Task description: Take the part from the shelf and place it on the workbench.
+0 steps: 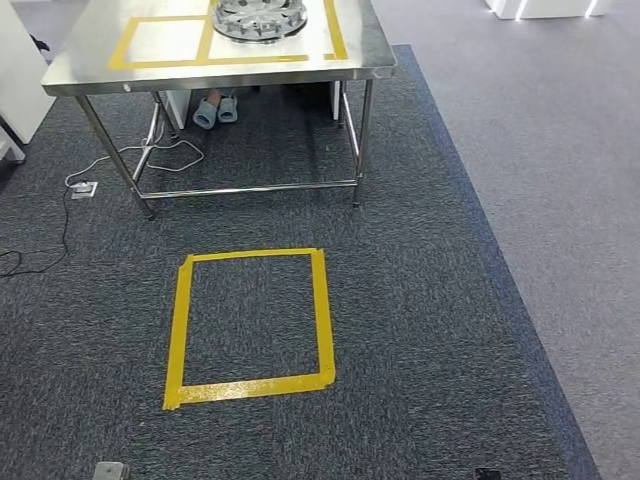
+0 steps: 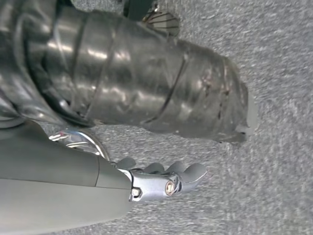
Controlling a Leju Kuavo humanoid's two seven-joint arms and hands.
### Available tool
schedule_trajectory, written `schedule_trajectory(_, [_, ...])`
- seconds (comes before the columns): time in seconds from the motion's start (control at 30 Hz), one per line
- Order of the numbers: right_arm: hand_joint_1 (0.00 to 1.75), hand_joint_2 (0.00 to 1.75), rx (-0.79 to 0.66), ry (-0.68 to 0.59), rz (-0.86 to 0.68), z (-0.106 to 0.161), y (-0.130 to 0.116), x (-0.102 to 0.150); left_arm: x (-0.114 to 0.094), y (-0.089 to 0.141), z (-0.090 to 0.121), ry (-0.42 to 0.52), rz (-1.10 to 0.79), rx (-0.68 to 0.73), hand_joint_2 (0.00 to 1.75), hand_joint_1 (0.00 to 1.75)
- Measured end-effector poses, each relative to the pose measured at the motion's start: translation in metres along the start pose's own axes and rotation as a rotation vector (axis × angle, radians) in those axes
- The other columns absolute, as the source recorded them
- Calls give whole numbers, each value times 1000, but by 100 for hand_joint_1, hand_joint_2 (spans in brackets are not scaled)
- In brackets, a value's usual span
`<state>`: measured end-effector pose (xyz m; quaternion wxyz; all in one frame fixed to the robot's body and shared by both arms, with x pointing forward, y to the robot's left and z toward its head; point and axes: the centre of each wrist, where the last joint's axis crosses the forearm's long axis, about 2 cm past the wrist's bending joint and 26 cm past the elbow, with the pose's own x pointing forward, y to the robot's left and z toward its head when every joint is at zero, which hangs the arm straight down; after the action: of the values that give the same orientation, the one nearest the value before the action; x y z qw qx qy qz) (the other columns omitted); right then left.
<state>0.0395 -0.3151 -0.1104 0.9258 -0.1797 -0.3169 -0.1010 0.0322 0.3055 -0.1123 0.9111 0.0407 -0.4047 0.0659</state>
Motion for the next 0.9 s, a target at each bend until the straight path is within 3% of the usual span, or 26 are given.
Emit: schedule_trajectory(0.9, [0, 0, 9, 16, 15, 2, 0, -4, -3, 1, 2, 8, 7, 1, 0, 0])
